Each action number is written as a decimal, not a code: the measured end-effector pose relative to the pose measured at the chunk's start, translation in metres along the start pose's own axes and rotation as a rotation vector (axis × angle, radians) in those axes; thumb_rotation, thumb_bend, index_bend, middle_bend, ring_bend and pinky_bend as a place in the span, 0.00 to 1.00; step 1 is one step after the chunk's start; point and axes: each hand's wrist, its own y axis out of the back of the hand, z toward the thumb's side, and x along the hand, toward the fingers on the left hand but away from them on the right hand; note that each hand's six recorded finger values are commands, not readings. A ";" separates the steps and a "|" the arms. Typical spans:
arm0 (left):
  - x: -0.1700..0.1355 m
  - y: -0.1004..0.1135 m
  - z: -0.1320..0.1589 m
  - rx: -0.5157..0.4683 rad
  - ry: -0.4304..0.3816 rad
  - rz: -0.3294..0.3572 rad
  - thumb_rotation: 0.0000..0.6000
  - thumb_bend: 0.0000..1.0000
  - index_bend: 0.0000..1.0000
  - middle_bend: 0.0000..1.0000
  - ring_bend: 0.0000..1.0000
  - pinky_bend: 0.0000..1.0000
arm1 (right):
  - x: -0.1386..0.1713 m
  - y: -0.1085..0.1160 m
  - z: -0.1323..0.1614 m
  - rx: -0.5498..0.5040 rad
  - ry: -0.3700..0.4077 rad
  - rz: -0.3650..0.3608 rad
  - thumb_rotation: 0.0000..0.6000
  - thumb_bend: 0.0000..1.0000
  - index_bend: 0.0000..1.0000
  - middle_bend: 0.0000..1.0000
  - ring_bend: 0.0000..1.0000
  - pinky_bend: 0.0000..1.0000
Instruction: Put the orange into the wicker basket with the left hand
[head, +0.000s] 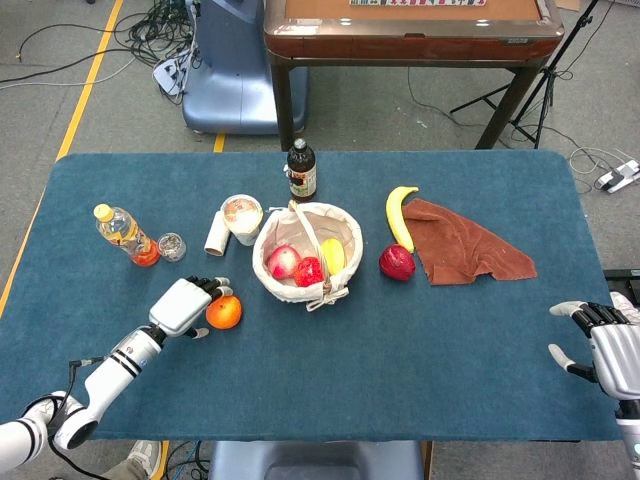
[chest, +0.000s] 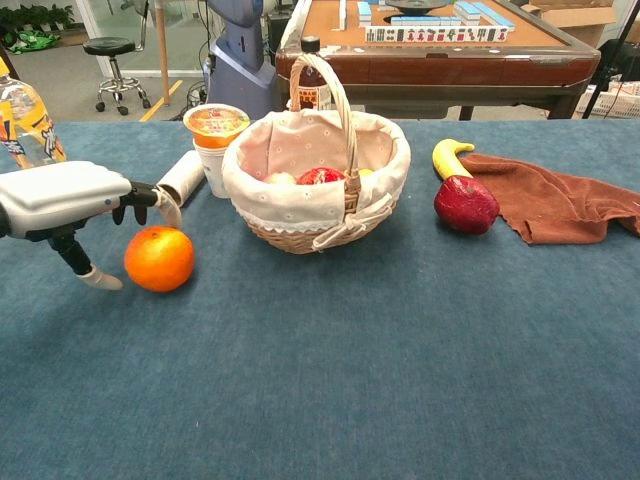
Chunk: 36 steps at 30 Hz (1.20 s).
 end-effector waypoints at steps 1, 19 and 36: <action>0.001 -0.001 0.000 0.001 0.000 0.002 1.00 0.09 0.36 0.25 0.35 0.38 | 0.000 0.000 0.000 0.000 0.000 0.000 1.00 0.21 0.38 0.37 0.31 0.35; -0.009 0.029 -0.003 -0.078 -0.006 0.176 1.00 0.09 0.52 0.49 0.52 0.57 | 0.003 0.000 -0.004 -0.002 -0.008 -0.002 1.00 0.21 0.38 0.37 0.31 0.35; 0.001 0.097 0.014 -0.296 -0.049 0.421 1.00 0.09 0.50 0.49 0.50 0.57 | 0.000 -0.004 0.000 -0.009 0.007 0.008 1.00 0.21 0.38 0.37 0.31 0.35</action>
